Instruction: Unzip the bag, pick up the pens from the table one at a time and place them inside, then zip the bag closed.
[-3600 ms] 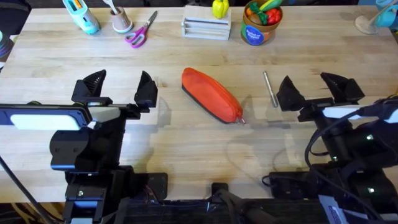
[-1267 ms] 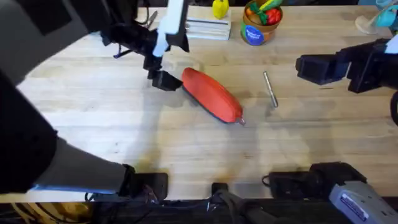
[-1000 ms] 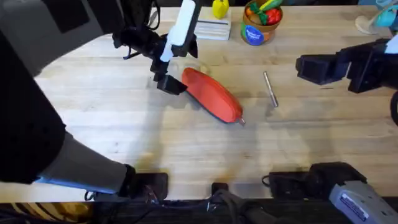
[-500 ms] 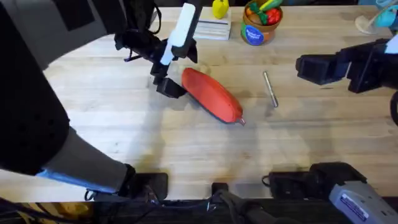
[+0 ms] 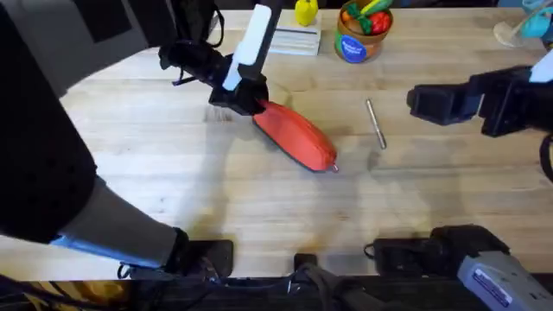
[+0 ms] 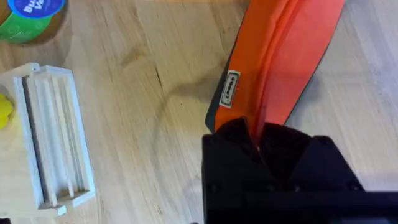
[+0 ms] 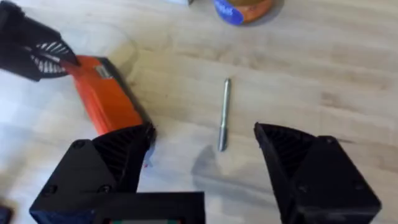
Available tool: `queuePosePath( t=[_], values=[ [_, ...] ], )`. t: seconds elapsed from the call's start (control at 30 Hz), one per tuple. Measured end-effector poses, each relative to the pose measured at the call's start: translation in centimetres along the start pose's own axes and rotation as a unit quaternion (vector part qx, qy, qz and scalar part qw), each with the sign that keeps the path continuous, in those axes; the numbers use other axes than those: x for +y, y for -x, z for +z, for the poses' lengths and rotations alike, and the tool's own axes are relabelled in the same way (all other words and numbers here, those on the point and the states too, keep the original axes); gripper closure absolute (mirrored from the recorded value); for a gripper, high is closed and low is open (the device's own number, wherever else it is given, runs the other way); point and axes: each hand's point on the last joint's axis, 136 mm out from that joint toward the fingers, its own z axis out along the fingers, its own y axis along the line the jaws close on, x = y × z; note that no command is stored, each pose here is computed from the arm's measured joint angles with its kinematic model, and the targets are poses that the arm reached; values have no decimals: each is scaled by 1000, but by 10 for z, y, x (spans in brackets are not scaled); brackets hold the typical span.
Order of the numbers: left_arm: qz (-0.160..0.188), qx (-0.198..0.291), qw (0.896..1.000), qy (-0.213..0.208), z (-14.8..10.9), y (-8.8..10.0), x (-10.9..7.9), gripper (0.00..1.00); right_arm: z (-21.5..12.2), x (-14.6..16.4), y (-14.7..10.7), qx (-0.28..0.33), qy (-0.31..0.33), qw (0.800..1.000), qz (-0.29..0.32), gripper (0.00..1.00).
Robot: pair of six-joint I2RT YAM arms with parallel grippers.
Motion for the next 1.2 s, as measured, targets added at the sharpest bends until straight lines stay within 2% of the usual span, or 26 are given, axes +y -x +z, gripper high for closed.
queuePosePath(
  t=[0.27,0.5,0.67,0.8,1.03,1.2],
  values=[
    [0,0,1000,0,0,0,0,961,7,20,-36,75,55,995,28,4],
    [1,0,1000,1,0,0,1,960,37,51,-83,158,115,981,4,4],
    [1,0,1000,1,0,0,1,959,50,77,-90,178,154,972,-27,5],
    [1,0,1000,1,0,0,1,959,59,87,-93,193,166,967,-28,5],
    [1,0,1000,1,0,0,1,958,83,99,-119,274,172,946,-33,4],
    [1,0,1000,1,0,0,1,958,102,109,-131,304,177,935,-44,4]
  ],
)
